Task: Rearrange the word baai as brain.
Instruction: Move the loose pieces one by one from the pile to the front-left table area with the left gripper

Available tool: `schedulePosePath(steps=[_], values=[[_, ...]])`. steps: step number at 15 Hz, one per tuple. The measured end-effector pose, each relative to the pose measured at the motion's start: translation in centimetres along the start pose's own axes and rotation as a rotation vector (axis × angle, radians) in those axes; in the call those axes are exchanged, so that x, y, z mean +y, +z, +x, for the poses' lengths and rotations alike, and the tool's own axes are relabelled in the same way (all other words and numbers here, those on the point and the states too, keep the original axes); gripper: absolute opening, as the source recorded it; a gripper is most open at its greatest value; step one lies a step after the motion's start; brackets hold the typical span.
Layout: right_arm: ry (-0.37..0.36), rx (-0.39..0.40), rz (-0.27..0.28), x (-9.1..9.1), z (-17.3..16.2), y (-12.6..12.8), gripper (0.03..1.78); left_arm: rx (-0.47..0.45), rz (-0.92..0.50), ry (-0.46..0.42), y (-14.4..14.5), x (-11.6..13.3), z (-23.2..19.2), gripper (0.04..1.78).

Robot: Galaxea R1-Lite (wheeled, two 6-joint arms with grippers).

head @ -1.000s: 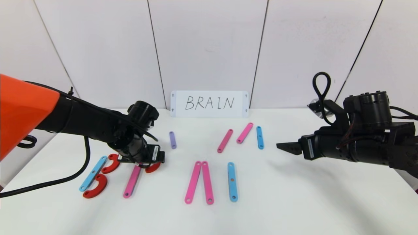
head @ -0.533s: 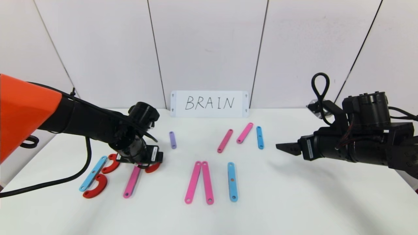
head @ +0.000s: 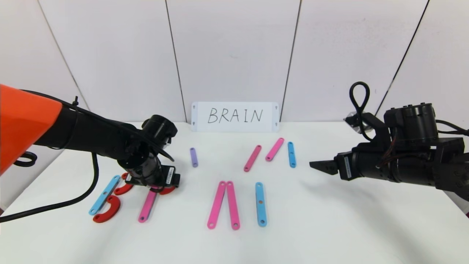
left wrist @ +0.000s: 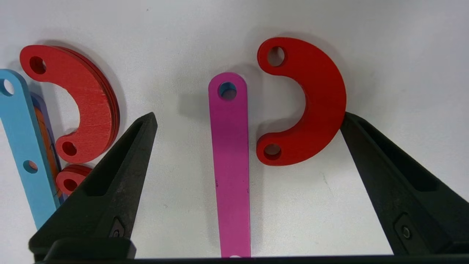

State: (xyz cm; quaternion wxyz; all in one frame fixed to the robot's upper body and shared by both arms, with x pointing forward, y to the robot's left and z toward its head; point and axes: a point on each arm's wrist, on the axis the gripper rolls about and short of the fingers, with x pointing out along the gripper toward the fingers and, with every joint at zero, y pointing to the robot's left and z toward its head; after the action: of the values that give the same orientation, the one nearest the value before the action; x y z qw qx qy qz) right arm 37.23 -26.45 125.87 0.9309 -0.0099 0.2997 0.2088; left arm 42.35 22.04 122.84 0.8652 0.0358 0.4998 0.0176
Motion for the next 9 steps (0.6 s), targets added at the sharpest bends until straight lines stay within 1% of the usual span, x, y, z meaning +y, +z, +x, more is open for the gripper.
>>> schedulePosePath(steps=[2,5,6,9], values=[[0.000,-0.001,0.000,0.0,0.0,0.0,1.73,-0.032,-0.004,-0.009,0.8,-0.1,-0.5,1.74],[0.000,-0.001,0.000,0.0,0.0,0.0,1.73,-0.107,-0.029,-0.039,2.7,-0.4,-1.4,1.74],[0.000,-0.001,0.000,0.0,0.0,0.0,1.73,-0.129,-0.034,-0.048,3.4,-0.7,-1.5,1.74],[0.000,-0.001,0.000,0.0,0.0,0.0,1.73,-0.160,-0.037,-0.068,4.7,-1.9,-0.9,1.74]])
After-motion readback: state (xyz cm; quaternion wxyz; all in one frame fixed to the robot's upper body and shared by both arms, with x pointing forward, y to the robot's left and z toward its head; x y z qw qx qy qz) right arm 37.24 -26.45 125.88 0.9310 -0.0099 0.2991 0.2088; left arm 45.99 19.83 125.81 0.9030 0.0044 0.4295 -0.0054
